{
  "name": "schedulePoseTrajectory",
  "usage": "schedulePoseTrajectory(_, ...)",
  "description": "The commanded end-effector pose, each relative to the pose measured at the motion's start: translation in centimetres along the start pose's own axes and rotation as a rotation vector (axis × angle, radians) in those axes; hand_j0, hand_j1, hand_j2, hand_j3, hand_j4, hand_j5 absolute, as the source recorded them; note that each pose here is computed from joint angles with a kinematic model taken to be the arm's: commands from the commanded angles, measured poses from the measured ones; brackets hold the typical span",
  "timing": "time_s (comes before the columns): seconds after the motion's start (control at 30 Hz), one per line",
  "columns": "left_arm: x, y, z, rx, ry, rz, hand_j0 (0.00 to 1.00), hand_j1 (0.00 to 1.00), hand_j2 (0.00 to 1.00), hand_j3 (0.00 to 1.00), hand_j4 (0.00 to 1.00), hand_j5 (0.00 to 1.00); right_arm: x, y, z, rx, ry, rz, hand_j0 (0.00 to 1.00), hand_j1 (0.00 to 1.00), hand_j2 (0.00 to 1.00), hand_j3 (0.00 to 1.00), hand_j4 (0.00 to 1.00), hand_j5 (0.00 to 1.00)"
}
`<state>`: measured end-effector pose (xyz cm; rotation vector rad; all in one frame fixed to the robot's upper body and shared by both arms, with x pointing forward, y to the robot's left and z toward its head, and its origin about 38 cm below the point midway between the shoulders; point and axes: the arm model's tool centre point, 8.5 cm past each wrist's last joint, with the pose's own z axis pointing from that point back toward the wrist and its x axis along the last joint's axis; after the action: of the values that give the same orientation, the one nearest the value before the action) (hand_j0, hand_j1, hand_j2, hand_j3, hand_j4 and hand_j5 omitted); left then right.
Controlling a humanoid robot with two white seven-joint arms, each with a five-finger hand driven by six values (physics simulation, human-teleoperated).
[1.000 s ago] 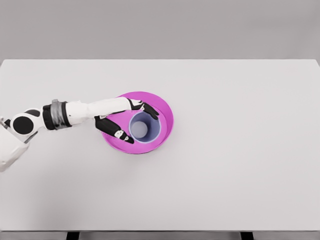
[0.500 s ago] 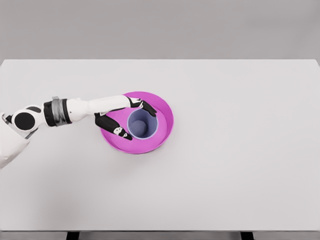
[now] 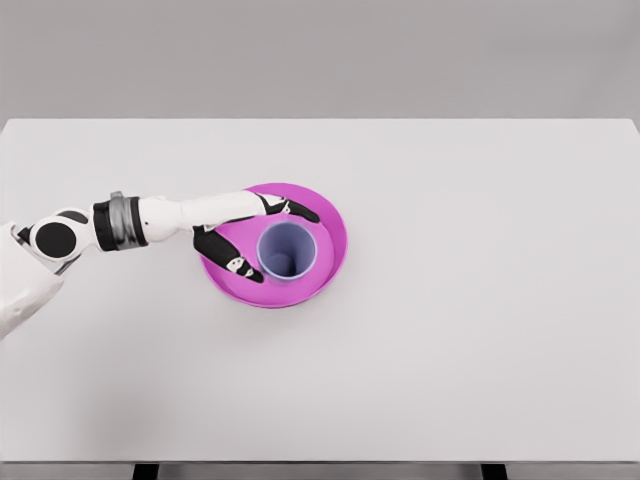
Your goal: Flip the cup with left arm and place it on the plate
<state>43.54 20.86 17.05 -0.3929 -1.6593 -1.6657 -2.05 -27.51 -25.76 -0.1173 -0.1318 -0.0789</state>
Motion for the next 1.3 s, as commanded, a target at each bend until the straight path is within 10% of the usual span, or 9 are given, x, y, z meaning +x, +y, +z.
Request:
schedulePoseTrajectory(0.0, -0.1, 0.0, 0.0, -0.001, 0.005, -0.001, 1.00, 1.00, 1.00, 1.00, 1.00, 1.00, 0.0, 0.0, 0.0, 0.000, 0.000, -0.001, 1.00, 1.00, 1.00, 1.00, 1.00, 1.00)
schedulePoseTrajectory(0.77, -0.5, 0.9, 1.7, 0.014, 0.046, -0.018, 1.00, 1.00, 1.00, 1.00, 1.00, 1.00, 0.0, 0.0, 0.0, 0.000, 0.000, 0.001, 1.00, 1.00, 1.00, 1.00, 1.00, 1.00)
schedulePoseTrajectory(1.27, -2.9, 4.0, 10.6, 0.109, 0.254, -0.045, 1.00, 1.00, 1.00, 1.00, 1.00, 1.00, 0.0, 0.0, 0.0, 0.000, 0.000, -0.001, 1.00, 1.00, 1.00, 1.00, 1.00, 1.00)
